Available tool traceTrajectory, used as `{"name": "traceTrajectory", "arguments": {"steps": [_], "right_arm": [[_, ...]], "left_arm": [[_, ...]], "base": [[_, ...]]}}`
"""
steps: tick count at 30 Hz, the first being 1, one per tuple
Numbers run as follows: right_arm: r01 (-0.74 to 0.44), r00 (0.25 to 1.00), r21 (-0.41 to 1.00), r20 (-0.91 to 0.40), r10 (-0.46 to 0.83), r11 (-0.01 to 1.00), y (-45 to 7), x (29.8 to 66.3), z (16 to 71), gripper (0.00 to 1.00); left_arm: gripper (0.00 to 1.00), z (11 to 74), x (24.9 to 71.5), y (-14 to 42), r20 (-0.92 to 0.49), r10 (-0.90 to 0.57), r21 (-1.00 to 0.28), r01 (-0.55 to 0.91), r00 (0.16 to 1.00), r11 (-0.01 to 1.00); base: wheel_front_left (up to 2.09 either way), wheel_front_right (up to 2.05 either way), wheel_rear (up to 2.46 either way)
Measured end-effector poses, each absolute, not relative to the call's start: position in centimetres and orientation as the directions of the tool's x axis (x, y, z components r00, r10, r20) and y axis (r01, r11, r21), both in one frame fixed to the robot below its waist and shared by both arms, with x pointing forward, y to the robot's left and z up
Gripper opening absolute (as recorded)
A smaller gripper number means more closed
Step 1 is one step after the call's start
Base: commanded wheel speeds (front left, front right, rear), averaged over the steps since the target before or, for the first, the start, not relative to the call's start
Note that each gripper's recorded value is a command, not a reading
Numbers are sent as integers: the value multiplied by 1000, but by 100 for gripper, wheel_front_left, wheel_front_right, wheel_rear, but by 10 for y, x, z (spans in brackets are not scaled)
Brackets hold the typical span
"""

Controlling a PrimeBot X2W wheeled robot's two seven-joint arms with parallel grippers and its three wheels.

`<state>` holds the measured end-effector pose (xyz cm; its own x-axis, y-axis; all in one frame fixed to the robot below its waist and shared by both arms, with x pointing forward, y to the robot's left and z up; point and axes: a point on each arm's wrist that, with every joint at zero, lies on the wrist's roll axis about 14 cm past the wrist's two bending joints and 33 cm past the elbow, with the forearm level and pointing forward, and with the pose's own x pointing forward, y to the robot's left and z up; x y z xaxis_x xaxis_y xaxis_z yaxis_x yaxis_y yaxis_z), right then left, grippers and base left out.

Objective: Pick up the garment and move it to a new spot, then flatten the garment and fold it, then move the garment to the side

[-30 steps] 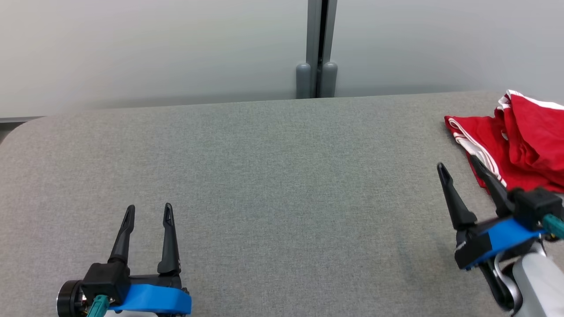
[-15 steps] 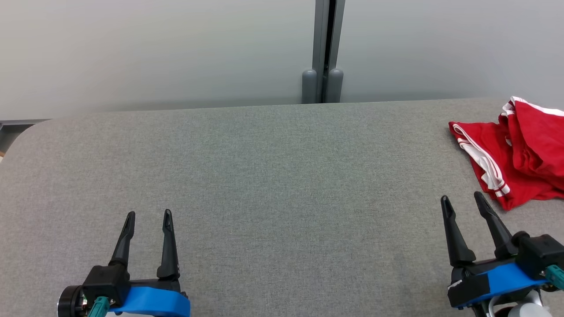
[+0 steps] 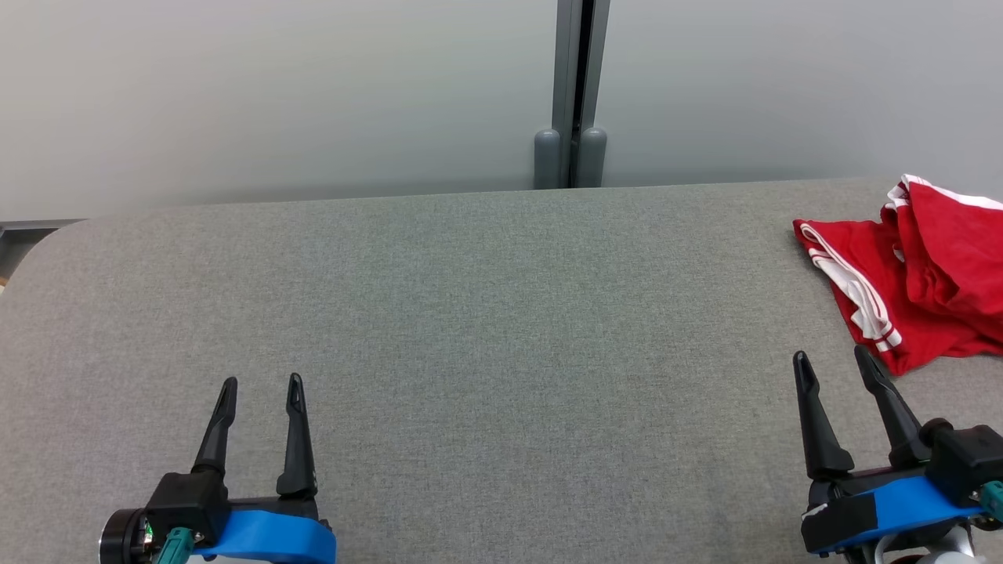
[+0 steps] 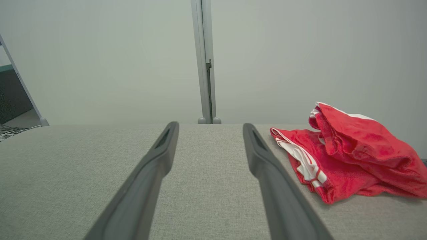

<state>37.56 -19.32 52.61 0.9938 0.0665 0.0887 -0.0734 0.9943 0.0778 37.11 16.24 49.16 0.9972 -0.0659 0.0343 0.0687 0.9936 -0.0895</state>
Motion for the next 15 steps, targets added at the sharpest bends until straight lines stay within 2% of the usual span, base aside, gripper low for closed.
{"name": "traceTrajectory", "arguments": {"steps": [10,11,15], "right_arm": [[-70,995,84,82,63,994,-193,375,524,100],[-69,995,84,81,63,994,-193,375,524,0],[-65,997,96,40,61,993,-191,373,511,0]], "left_arm": [[100,488,371,163,24,-62,-82,64,998,995],[0,489,371,164,26,-57,-81,59,998,995],[0,473,365,164,-28,-54,-84,51,998,995]], "base": [[0,0,0],[0,0,0],[0,0,0]]}}
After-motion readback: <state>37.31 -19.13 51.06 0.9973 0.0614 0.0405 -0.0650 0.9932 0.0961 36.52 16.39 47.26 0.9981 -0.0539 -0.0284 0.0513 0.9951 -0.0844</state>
